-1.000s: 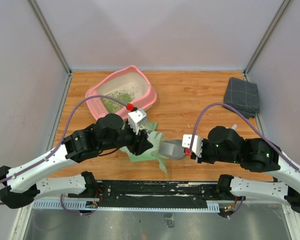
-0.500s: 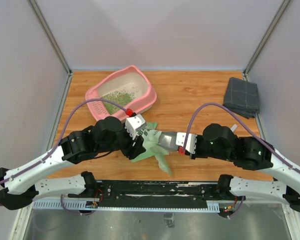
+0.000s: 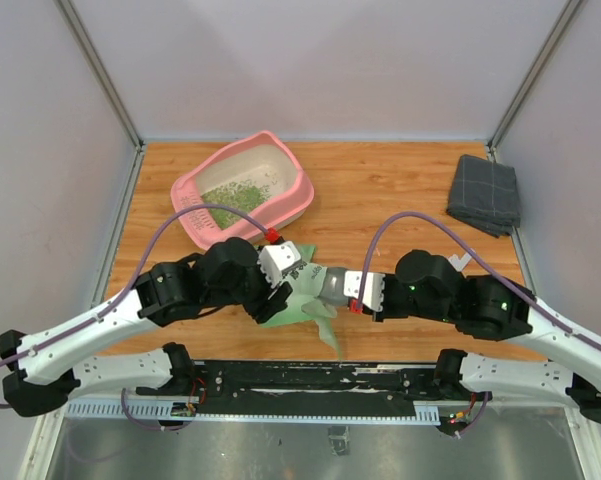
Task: Fill the litter box with clean litter
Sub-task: 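Scoop the cat litter from the cat litter bag.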
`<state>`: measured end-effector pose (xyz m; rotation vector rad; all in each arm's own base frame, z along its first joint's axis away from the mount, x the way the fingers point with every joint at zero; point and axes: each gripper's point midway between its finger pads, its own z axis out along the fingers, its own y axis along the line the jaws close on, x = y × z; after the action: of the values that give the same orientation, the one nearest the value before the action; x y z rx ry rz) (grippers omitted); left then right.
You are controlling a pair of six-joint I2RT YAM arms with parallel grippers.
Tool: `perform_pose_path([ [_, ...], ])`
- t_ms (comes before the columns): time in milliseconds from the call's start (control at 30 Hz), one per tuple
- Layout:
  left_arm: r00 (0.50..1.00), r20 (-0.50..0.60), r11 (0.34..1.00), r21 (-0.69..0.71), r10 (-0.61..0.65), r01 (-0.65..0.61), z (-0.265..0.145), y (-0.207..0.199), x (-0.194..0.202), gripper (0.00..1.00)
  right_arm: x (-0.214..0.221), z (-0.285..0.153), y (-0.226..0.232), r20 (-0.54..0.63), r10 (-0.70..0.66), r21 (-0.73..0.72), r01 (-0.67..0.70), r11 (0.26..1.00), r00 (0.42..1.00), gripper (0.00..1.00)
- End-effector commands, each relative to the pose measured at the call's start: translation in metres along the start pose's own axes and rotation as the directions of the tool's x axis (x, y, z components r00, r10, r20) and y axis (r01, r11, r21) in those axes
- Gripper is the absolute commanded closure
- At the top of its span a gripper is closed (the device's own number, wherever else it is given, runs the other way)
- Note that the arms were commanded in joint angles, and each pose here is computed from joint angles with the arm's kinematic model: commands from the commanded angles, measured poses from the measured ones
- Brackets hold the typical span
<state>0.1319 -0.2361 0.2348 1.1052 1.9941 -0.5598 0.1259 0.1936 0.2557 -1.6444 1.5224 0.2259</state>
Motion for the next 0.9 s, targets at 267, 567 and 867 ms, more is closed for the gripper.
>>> perform_pose_path([
  [267,0.981,-0.087,0.984,0.060,0.175,-0.170,0.027,-0.004,0.015,0.29,-0.067,0.000,-0.019,0.286,0.189,0.058,-0.213,0.975,0.940,0.99],
  [567,0.956,0.165,0.957,0.119,0.243,-0.264,-0.022,-0.020,-0.061,0.29,-0.104,-0.018,-0.029,0.405,0.383,-0.010,-0.415,0.910,0.830,0.99],
  [867,0.952,-0.021,0.949,0.086,0.305,-0.302,0.003,-0.012,-0.013,0.28,-0.110,-0.010,-0.028,0.453,0.374,-0.021,-0.410,0.912,0.809,0.99],
])
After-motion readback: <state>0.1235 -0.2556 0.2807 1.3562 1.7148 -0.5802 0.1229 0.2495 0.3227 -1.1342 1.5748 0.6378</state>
